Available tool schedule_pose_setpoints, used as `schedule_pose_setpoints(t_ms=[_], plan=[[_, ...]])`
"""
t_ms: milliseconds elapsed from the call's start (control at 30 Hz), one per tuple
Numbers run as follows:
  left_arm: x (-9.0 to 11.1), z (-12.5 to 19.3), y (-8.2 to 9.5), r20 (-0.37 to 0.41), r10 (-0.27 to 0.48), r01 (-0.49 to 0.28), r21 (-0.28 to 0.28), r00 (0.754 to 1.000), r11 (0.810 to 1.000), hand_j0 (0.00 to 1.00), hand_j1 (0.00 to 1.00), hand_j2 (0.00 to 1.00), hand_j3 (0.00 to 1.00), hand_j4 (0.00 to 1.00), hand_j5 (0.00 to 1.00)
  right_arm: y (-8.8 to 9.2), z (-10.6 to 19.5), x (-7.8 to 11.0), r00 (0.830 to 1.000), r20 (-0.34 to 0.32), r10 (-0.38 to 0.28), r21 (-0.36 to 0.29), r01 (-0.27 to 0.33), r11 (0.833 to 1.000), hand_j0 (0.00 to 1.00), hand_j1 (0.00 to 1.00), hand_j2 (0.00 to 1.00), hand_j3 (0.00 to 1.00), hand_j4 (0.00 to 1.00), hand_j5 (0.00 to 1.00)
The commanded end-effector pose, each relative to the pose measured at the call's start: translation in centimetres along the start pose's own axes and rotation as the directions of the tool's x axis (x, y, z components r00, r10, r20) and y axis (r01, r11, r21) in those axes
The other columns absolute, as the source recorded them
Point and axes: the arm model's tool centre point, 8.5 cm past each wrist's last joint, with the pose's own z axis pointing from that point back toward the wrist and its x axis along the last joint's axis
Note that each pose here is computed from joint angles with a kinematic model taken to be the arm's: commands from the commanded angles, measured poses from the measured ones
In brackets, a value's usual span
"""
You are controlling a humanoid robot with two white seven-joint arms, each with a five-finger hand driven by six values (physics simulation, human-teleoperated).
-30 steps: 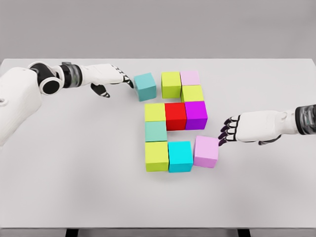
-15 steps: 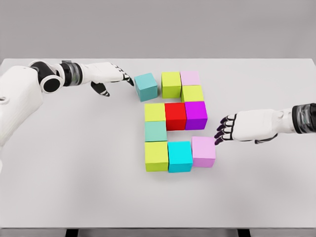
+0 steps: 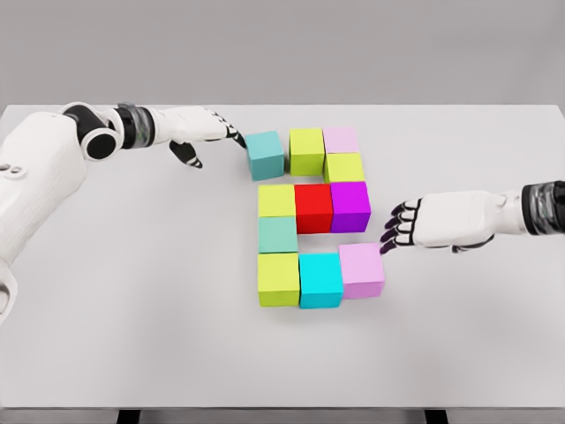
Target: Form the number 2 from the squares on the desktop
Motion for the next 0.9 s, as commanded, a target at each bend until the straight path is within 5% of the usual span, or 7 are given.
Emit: schedule_pose_setpoints(t_ms=[0,867], plan=[[0.0,-0.2,-0.1,-0.003,0.014,-0.014,0.001,1.000,1.000,0.86,0.86,0.86,0.86,0.86,0.86,0.0,0.2,-0.2,1.000,-0.007,-0.005,-0.003,0.005,1.000,0.95,0.95,0.95,0.95,0.95,0.95],[0.1,0.5,-0.9,0.012,0.018,-0.018,0.018,1.000,1.000,0.88,0.88,0.88,0.88,0.88,0.88,-0.8,-0.5,-0.5,1.000,-0.005,0.008,-0.031,-0.008,0.999,0.96,0.96,0.96,0.96,0.96,0.96]])
